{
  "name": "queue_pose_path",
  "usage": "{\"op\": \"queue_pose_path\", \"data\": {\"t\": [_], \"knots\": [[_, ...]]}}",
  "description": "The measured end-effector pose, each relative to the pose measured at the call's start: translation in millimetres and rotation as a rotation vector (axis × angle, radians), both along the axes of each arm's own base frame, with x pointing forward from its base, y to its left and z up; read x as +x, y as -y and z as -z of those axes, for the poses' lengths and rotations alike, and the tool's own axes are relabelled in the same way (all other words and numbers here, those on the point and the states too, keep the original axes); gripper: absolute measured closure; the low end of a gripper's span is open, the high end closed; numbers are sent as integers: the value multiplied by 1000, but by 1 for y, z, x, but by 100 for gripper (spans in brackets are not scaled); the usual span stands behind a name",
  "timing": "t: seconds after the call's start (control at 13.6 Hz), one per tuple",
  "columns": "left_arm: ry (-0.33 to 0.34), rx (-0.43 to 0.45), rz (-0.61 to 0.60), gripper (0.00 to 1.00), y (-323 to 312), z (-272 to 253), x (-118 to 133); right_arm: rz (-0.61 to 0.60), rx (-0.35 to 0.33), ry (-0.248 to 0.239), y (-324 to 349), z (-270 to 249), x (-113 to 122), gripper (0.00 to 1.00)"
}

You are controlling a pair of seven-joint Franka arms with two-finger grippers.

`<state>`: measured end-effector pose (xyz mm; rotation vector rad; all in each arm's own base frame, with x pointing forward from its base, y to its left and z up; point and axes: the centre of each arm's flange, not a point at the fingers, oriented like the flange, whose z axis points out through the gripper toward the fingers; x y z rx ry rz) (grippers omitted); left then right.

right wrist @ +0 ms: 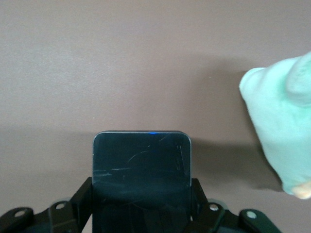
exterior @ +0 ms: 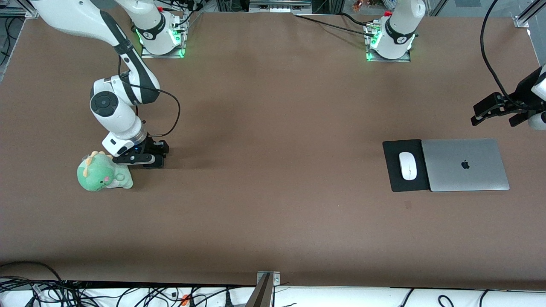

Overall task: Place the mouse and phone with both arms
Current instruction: 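Lower the black phone beside the green plush toy and open the right gripper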

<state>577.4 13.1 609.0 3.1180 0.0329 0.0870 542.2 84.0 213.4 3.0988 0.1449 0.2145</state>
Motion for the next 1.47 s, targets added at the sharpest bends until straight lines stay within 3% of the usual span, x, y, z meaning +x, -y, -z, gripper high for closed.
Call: {"op": "queue_pose_path", "data": {"t": [0.22, 0.51, 0.66, 0.95, 1.25, 1.47], "knots": [[0, 0, 0, 0, 0, 0, 0, -5, 45, 38, -3, 23, -5, 20], [0, 0, 0, 0, 0, 0, 0, -15, 63, 45, 10, 42, -4, 19], [0, 0, -1, 0, 0, 0, 0, -15, 61, 56, 17, 39, 0, 2], [0, 0, -1, 0, 0, 0, 0, -15, 55, 86, 19, 22, 14, 0], [1, 0, -1, 0, 0, 0, 0, -5, -18, 32, 26, -26, 40, 0], [1, 0, -1, 0, 0, 0, 0, 24, -52, -3, 28, -73, 46, 0]]}}
